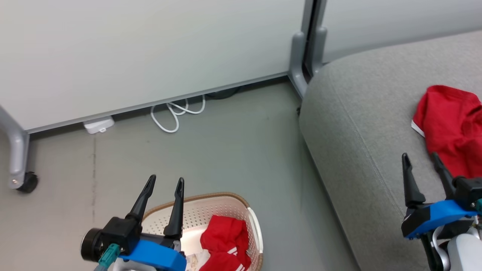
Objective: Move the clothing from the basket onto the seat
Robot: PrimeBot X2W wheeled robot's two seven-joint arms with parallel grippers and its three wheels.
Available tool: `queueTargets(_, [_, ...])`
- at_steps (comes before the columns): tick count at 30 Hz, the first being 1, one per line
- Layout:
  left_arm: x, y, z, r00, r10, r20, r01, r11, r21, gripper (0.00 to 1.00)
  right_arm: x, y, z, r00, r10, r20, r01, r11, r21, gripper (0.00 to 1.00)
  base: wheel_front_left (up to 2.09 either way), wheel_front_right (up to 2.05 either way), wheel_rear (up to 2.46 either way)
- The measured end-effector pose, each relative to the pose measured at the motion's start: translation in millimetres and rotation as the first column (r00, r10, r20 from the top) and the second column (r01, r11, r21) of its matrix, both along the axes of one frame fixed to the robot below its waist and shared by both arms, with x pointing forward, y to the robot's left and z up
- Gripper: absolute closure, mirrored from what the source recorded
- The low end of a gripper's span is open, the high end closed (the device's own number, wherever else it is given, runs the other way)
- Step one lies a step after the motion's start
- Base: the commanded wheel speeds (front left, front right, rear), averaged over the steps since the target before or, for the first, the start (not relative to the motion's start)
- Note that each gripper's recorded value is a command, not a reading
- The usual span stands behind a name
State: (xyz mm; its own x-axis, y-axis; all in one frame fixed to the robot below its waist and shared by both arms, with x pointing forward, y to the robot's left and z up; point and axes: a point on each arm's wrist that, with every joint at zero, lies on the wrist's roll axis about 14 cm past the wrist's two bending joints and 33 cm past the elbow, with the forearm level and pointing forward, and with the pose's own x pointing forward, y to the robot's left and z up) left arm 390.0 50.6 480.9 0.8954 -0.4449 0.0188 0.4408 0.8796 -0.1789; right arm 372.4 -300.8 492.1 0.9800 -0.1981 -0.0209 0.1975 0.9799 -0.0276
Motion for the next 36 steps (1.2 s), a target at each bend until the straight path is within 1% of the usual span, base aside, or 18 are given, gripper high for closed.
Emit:
queueTargets(4, [-9,25,-1,0.997,0.078,-0.006,-0.077,0.997,0.008,0.0,1,29,7,0.997,0.067,0.026,-0.067,0.997,0.023,0.0,0.0,0.0,0.0])
queueTargets(9, [-19,57,-2,0.985,0.174,-0.007,-0.174,0.985,0.019,0.0,3,64,16,0.989,0.142,0.051,-0.145,0.988,0.05,0.0,0.0,0.0,0.0])
queueTargets(15, [-28,95,-3,0.958,0.286,-0.009,-0.286,0.958,0.03,0.0,8,101,24,0.971,0.229,0.069,-0.233,0.97,0.062,0.0,0.0,0.0,0.0])
queueTargets(21, [-38,122,-10,0.929,0.368,-0.029,-0.367,0.93,0.037,0.0,10,124,25,0.956,0.285,0.072,-0.29,0.955,0.058,0.0,0.0,0.0,0.0])
queueTargets(27, [-44,136,-12,0.913,0.405,-0.037,-0.404,0.914,0.042,0.0,9,139,24,0.945,0.318,0.071,-0.323,0.944,0.064,0.0,0.0,0.0,0.0])
queueTargets(36, [-42,136,-12,0.913,0.407,-0.034,-0.405,0.913,0.047,0.0,7,142,21,0.945,0.323,0.062,-0.327,0.942,0.073,0.0,0.0,0.0,0.0])
